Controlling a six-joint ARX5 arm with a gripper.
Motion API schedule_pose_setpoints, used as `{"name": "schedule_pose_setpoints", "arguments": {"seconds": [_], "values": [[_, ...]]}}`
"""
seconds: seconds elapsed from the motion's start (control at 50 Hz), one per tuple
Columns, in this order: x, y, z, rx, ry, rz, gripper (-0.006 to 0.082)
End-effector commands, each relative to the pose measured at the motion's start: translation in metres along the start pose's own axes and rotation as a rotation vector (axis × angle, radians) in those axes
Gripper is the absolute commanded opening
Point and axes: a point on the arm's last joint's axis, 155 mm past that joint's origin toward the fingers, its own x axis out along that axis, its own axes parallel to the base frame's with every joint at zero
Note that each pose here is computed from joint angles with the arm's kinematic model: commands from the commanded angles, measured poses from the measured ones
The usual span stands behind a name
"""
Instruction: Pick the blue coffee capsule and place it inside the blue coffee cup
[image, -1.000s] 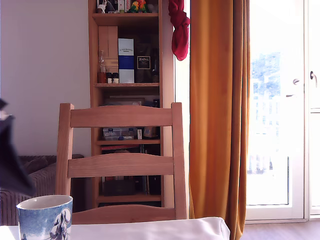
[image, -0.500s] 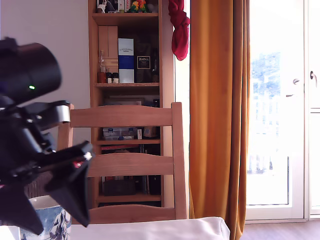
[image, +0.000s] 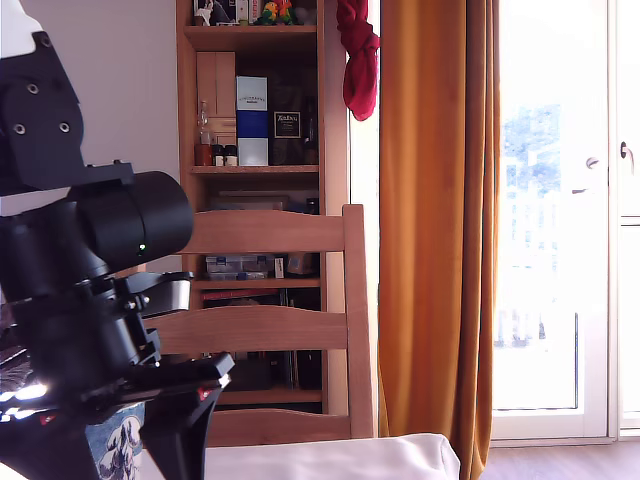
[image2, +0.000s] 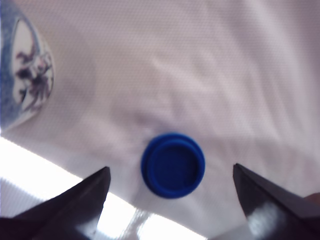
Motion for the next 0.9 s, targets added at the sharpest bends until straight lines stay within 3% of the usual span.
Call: {"name": "schedule_pose_setpoints", "arguments": {"seconds": [0.0, 0.22, 0.4, 0.76, 0.88], "values": [[0.005, -0.003, 0.002, 0.011, 0.008, 0.000, 0.0718], [0.013, -0.003, -0.004, 0.003, 0.045, 0.004, 0.0711], [0.013, -0.002, -0.005, 0.001, 0.049, 0.005, 0.0643], [0.012, -0.002, -0.014, -0.028, 0.087, 0.007, 0.0249], [0.013, -0.004, -0.008, -0.024, 0.062, -0.002, 0.0174]]}}
